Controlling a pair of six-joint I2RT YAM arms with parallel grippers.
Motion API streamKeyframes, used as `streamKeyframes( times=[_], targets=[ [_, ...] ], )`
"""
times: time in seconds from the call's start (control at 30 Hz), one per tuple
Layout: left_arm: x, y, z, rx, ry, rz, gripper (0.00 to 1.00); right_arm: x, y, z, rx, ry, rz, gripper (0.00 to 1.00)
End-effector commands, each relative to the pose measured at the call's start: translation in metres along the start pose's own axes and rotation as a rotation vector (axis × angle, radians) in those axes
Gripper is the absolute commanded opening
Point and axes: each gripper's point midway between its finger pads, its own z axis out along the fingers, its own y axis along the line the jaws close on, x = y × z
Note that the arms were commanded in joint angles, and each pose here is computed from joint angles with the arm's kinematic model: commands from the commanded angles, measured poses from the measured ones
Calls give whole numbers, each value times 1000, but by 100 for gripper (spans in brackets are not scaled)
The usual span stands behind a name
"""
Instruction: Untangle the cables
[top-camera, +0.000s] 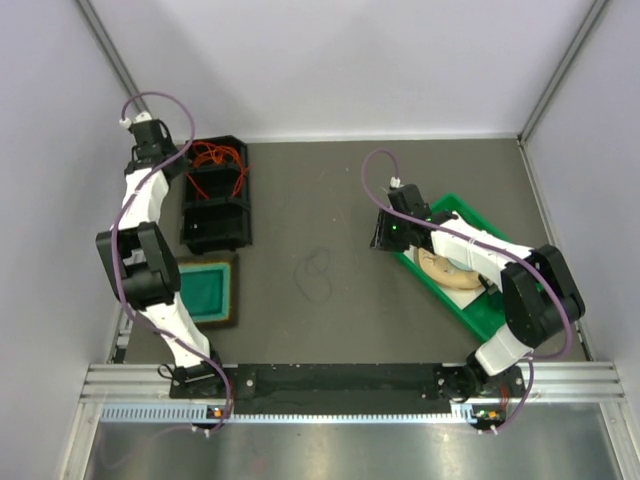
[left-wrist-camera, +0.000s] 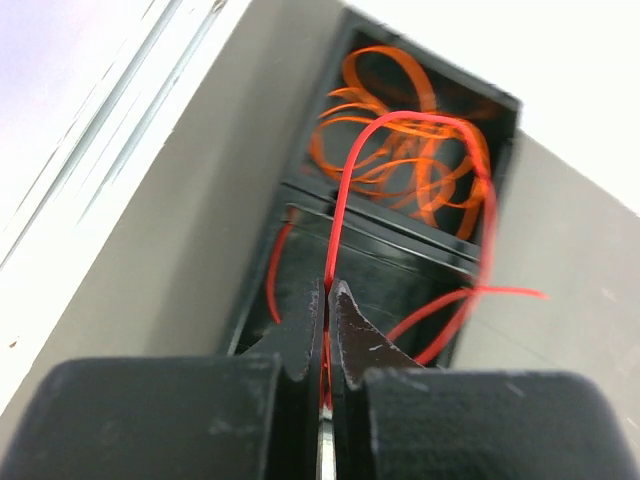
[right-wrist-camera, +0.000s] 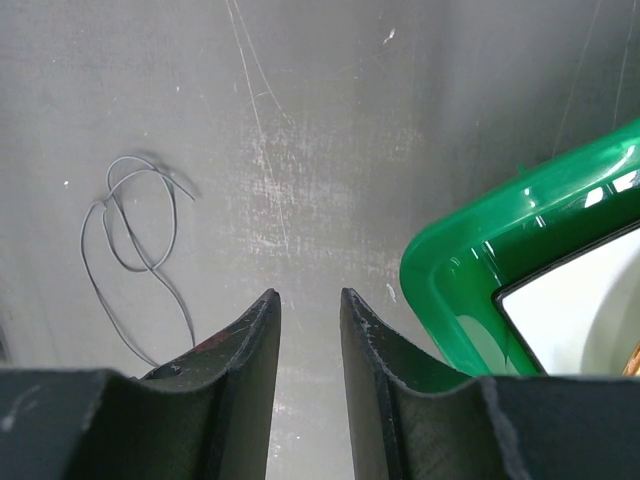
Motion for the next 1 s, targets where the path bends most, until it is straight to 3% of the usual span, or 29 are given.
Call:
streamKeyframes(
  times=[0.0,0.27,0.37,0.6,0.97],
  targets=[
    [-26,-32,-37,164,-79,60,0,-27,16,-4,-47,-66,-3,31],
    [7,-7,-52,80,-16,111,0,-24,17,-4,-53,-60,-3,31],
    [27,9,-44,28,8,112,0,-23,19,-4,-60,-57,-2,31],
    [73,-2,-15,69,145,100,0,-21,18,-5,-58,-54,-1,31],
    [101,8,19,-44,202,148,0,-21,18,-5,-59,-52,4,30]
  ],
)
